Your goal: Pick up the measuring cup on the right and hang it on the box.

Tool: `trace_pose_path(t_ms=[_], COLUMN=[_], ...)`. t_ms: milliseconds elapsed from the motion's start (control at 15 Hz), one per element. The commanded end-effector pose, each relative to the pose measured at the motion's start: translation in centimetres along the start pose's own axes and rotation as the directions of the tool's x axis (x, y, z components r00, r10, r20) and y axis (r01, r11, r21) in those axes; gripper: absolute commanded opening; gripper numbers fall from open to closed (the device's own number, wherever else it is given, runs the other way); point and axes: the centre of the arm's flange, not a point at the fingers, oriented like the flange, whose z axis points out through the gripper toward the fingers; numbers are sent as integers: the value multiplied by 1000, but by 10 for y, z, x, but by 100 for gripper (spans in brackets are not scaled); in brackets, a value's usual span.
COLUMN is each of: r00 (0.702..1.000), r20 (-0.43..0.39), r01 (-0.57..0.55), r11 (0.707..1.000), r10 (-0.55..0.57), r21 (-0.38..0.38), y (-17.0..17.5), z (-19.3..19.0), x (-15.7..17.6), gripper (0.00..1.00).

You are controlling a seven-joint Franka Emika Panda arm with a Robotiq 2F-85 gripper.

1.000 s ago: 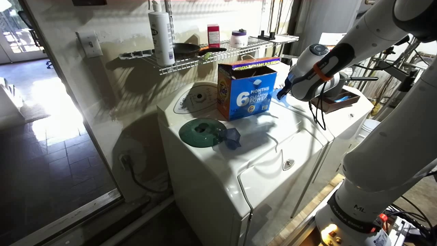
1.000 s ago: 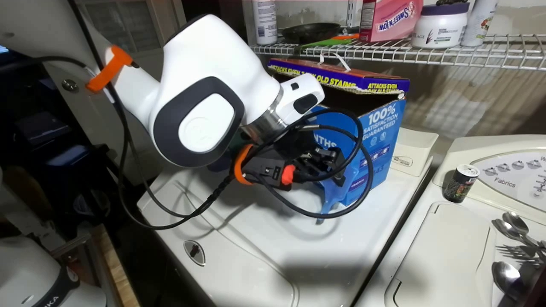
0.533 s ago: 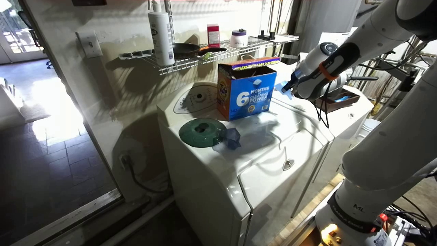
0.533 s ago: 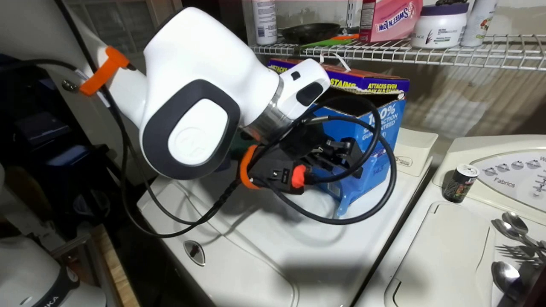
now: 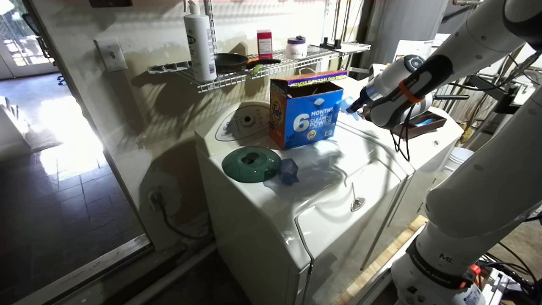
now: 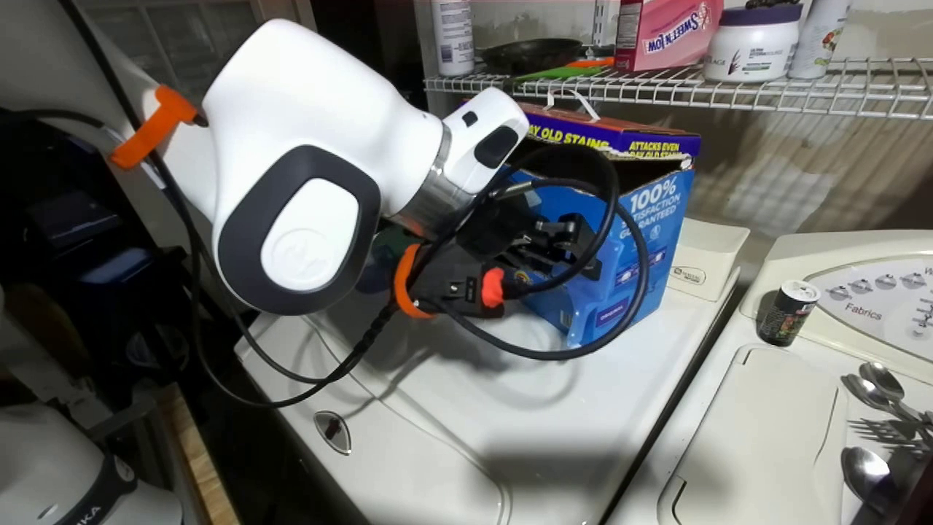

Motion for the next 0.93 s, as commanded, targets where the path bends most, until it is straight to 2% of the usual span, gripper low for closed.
trace_pose_path(t_ms=[0,867], r00=[999,990], r20=[-51,-133], r01=[19,42], r11=[1000,999], r10=[-19,-42], r21=[2,-5], y=[21,54], z=[-16,-48], x=[0,6], gripper=[25,25])
